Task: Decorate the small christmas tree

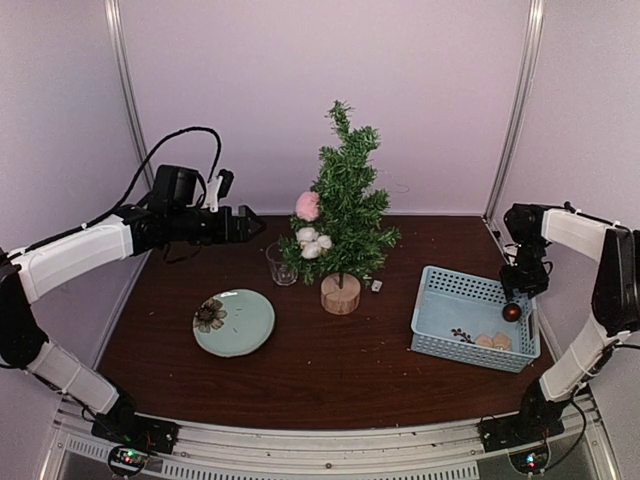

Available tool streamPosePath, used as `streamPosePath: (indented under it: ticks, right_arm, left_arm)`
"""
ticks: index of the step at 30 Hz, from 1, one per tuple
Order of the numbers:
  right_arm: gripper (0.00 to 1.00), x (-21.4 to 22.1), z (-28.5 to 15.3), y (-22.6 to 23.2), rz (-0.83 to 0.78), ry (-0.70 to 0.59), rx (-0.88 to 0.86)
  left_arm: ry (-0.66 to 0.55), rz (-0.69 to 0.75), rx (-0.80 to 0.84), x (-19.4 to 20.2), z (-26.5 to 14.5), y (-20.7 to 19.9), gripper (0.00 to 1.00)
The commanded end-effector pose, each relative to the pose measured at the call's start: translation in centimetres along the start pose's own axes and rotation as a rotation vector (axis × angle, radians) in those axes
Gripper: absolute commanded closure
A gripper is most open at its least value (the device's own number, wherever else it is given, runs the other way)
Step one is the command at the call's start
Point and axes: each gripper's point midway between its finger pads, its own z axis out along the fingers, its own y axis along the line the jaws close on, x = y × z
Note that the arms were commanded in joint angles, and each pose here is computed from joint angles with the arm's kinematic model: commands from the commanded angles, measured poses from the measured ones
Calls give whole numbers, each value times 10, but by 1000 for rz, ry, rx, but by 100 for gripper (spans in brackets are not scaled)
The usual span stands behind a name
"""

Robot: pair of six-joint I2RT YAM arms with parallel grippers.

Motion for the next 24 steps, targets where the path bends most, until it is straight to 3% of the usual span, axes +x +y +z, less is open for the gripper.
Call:
streamPosePath:
  ticks: [1,24]
  right_arm:
    - [40,-5,14,-10,-23,15,75]
    - [44,7,67,26,-81,183,-22]
  left_arm:
    - [-110,39,55,-27,-16,-15,2]
    - [-130,76,27,-28,-1,-6,2]
